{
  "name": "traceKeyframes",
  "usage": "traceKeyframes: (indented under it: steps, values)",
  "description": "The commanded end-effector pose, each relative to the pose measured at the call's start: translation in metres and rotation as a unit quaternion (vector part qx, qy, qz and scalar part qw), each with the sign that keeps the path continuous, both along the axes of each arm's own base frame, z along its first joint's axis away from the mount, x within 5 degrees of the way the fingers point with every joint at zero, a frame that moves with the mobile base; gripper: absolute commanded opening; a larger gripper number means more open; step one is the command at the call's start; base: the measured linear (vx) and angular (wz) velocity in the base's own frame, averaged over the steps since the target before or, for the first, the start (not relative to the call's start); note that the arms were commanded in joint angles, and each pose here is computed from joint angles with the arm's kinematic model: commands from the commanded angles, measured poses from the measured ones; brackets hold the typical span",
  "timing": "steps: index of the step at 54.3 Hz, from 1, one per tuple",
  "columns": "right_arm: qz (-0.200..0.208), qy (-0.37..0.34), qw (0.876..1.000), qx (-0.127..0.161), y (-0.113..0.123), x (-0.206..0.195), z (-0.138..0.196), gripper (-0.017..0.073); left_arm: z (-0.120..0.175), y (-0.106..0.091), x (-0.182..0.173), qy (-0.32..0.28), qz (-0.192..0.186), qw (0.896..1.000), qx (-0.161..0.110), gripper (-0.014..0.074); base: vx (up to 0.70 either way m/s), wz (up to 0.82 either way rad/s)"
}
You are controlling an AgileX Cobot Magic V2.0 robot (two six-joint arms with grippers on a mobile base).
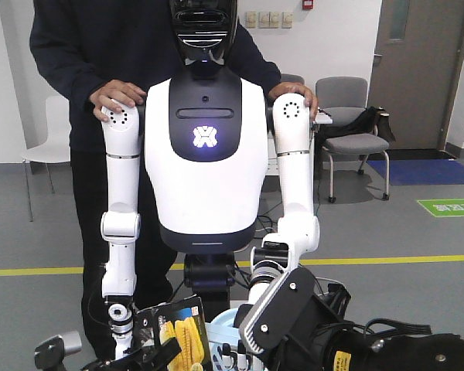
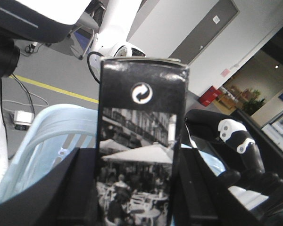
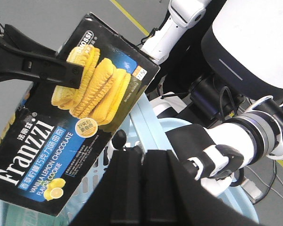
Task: Pick snacks and fruit into basket
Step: 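Lower the Franzzi box into the basket beside the goji bag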
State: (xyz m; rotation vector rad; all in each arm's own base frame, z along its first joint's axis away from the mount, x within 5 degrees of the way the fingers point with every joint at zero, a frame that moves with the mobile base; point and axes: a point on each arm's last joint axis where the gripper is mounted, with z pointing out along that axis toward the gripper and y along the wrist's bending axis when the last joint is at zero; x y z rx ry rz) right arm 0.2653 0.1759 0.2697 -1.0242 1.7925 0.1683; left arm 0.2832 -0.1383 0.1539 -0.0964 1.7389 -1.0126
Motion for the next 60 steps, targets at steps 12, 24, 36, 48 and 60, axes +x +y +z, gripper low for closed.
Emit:
traceKeyframes:
  steps: [12,24,36,48,60]
  values:
    - [0.001,-0.046,0.999,-0.003,-0.003,-0.001,0.022,-0.0013,0.030,-0.001,-0.001,-0.024,-0.008,0.988,-0.154,0.0000,0.00,0.00]
    - [0.001,-0.046,0.999,-0.003,-0.003,-0.001,0.022,-0.0013,0.014,0.010,-0.013,0.026,0.027,0.986,-0.165,0.0001,0.00,0.00]
    - [0.001,-0.046,0.999,-0.002,-0.003,-0.001,0.022,-0.0013,0.008,0.008,-0.019,0.097,0.010,0.970,-0.221,0.0001,0.00,0.00]
    - [0.001,-0.046,0.999,-0.002,-0.003,-0.001,0.022,-0.0013,0.003,0.007,-0.020,0.168,0.016,0.948,-0.270,0.0002,0.00,0.00]
    - [0.002,-0.045,0.999,-0.002,-0.003,-0.001,0.022,-0.0013,0.002,0.003,-0.023,0.186,-0.008,0.945,-0.269,0.0002,0.00,0.00]
